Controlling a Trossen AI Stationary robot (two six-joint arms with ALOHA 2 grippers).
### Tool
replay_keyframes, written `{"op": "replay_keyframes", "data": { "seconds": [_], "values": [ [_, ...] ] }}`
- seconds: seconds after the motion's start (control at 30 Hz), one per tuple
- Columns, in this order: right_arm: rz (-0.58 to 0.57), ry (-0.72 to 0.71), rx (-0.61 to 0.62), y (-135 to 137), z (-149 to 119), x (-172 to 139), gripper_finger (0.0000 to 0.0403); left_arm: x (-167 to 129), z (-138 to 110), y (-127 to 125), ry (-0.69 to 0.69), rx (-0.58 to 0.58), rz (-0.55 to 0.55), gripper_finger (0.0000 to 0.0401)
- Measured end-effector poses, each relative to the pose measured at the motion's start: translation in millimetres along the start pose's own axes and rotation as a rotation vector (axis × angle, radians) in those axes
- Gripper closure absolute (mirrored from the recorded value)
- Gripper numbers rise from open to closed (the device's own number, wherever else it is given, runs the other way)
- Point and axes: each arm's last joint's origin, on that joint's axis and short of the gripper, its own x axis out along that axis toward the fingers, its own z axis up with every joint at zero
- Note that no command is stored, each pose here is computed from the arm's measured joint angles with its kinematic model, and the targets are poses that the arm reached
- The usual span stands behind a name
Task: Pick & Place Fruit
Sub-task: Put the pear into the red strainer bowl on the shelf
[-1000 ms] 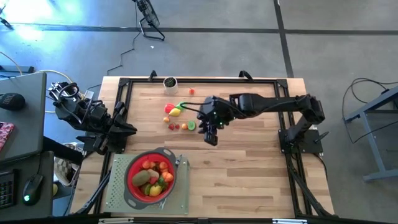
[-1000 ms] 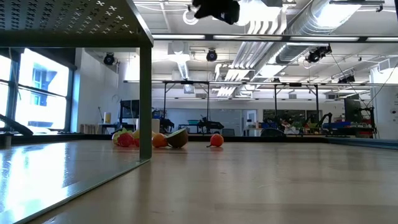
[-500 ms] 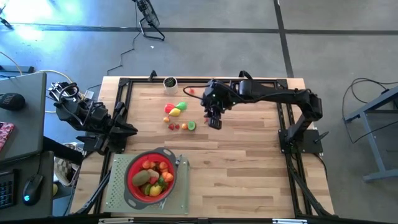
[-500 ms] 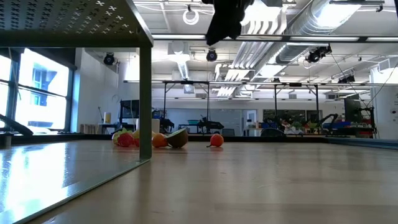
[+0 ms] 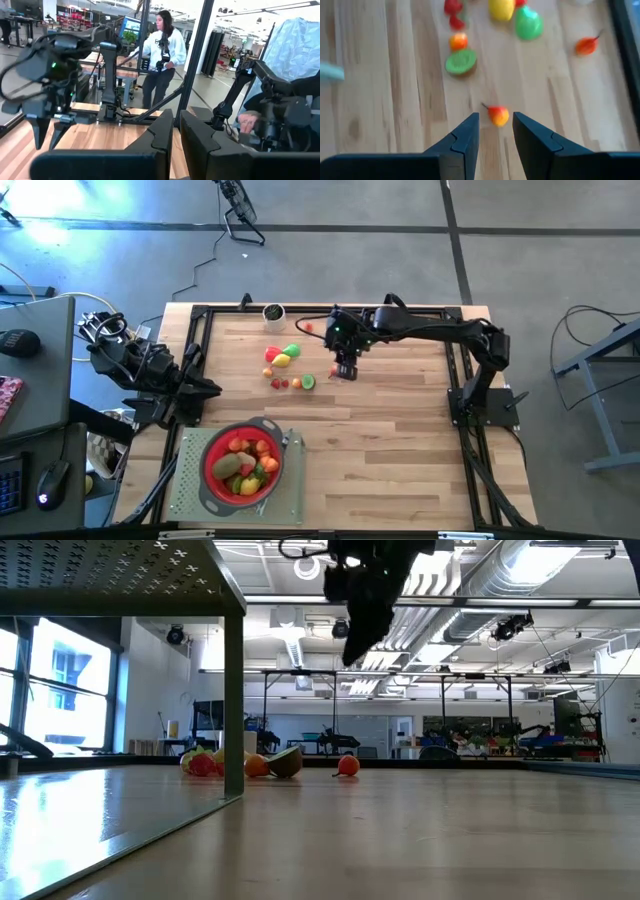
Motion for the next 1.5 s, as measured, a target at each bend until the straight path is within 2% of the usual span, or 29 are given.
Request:
{"op": "replay_keyframes", "data": {
  "seconds": [0.2, 0.5, 0.63, 0.9, 1.27, 1.5],
  "values": [
    [0.038, 0.058, -0.084, -2.7, -12.9, 19.2, 0.0278, 0.0, 0.1, 0.9, -0.005, 0.000, 0.032, 0.0371],
    [0.061, 0.072, -0.131, 5.2, -13.0, 53.5, 0.0152, -0.1, 0.1, 1.7, -0.007, 0.001, 0.055, 0.0371],
    [0.112, 0.120, -0.122, 4.6, -17.2, 75.9, 0.0124, -0.1, -0.1, 1.7, -0.006, 0.002, 0.055, 0.0371],
    [0.069, 0.185, -0.150, -3.2, -24.3, 111.8, 0.0128, -0.1, -1.7, 2.0, 0.009, 0.012, 0.058, 0.0371],
    [0.069, 0.184, -0.100, -26.9, -27.6, 114.7, 0.0127, -0.1, -2.2, 2.0, 0.014, 0.015, 0.058, 0.0371],
    [0.088, 0.208, -0.098, -29.4, -32.7, 134.2, 0.0136, -0.1, -2.5, 2.1, 0.016, 0.017, 0.059, 0.0371]
  ]
}}
